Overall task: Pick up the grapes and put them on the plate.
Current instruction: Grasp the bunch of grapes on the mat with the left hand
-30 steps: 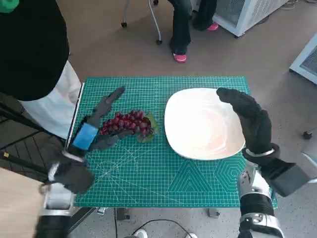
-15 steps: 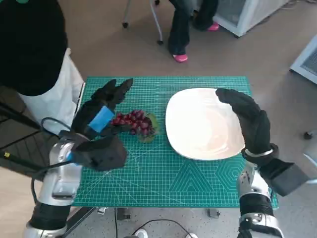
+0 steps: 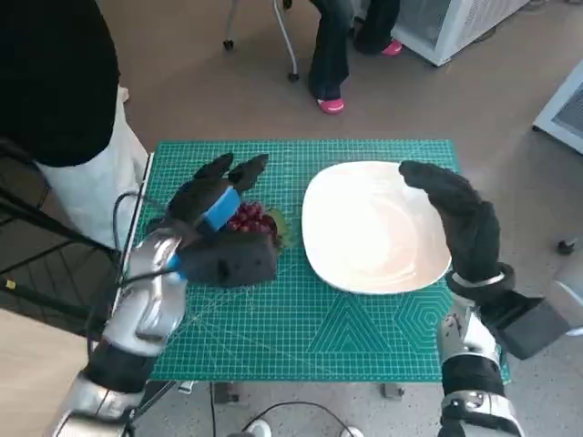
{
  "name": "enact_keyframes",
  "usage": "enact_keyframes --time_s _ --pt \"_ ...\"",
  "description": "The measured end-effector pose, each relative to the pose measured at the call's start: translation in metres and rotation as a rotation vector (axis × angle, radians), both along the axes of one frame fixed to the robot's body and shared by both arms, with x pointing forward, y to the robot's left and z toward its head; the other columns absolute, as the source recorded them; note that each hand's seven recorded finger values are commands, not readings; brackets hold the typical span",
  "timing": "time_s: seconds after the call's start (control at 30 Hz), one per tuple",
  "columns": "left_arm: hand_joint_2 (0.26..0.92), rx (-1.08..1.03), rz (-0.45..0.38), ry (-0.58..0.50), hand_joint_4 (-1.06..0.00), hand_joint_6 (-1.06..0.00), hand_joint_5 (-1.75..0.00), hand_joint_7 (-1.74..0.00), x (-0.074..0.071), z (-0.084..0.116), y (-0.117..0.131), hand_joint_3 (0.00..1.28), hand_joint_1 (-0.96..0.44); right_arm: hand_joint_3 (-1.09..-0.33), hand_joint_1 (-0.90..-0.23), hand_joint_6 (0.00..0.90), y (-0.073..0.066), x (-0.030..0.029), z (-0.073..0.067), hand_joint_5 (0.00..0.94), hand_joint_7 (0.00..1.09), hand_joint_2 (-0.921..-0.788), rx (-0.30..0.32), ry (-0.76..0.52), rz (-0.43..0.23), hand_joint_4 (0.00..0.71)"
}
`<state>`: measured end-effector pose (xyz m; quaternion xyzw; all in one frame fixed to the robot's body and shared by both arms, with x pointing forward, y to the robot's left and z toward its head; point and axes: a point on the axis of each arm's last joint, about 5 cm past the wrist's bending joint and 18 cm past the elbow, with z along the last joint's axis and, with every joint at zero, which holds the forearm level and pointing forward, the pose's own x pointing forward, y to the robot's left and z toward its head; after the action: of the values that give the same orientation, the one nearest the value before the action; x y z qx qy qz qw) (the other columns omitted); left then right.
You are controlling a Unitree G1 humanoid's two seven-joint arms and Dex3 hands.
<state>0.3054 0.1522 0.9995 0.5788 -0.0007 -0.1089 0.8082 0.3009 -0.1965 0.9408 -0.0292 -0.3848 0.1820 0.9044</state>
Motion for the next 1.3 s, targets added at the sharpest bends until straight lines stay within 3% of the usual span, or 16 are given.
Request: enact_keyframes --time_s 0.53,1.3 --pt "0.769 0.102 0.08 0.179 -0.08 -0.23 0.0 0.0 0.031 -0.015 -0.009 0.0 -0.4 -0.523 -0.474 0.336 0.0 -0.0001 0.0 0.001 0.0 -0.921 0.003 -0.004 -0.007 0.365" --pt "0.771 0.173 0.198 0.266 -0.06 -0.22 0.0 0.0 0.045 -0.039 -0.002 0.0 -0.4 -0.522 -0.491 0.337 -0.003 -0.0003 0.001 0.0 0.0 -0.921 0.006 -0.006 -0.027 0.365"
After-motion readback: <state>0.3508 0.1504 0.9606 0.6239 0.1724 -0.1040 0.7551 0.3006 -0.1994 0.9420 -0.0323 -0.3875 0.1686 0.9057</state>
